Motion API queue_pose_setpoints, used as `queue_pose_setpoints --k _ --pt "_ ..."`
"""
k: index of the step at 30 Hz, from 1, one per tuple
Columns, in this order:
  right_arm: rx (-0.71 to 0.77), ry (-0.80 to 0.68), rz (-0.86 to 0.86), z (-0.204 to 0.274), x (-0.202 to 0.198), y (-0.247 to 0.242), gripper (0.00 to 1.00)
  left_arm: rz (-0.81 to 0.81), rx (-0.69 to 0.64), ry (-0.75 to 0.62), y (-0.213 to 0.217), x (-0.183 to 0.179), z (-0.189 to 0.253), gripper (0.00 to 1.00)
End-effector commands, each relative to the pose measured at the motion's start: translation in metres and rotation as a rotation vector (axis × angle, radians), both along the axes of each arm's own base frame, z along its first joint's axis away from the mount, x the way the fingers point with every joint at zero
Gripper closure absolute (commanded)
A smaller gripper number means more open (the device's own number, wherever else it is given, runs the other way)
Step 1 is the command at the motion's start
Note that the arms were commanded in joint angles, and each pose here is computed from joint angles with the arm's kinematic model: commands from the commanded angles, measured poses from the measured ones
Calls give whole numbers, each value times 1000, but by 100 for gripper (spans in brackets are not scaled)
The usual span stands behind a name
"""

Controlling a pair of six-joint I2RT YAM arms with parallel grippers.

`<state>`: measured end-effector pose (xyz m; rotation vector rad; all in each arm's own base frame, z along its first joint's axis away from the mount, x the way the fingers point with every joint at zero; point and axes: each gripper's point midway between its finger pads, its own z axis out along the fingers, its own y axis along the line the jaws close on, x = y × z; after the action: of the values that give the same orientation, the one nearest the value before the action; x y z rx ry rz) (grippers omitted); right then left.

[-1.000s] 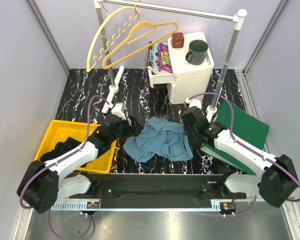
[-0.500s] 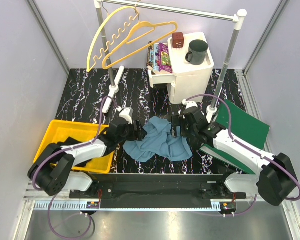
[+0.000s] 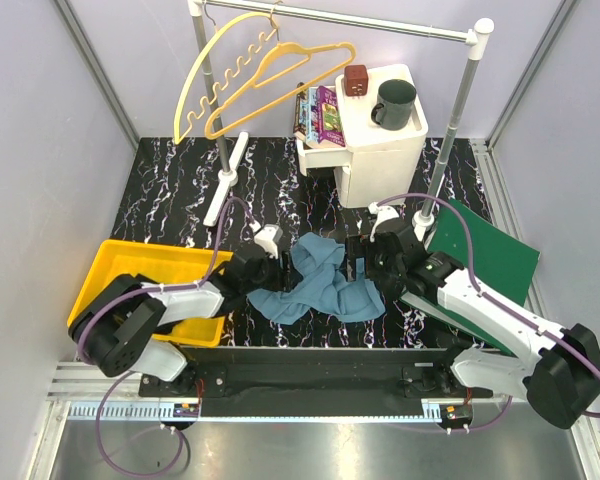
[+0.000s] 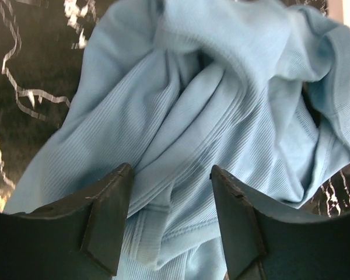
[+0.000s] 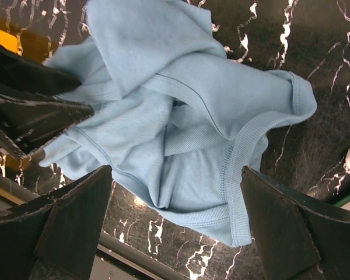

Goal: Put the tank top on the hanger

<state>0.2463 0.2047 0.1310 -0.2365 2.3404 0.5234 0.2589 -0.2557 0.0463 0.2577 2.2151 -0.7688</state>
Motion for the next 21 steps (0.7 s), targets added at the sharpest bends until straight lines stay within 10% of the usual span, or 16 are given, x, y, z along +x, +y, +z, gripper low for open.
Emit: queue_pose_setpoints --k 1,10,21 --pt "62 -98 38 37 11 11 1 -36 -101 -16 -8 -14 16 40" --pt "59 -89 35 37 15 15 1 63 -6 -187 26 -8 83 13" --pt "102 -99 72 51 10 21 0 220 208 -624 82 51 290 1"
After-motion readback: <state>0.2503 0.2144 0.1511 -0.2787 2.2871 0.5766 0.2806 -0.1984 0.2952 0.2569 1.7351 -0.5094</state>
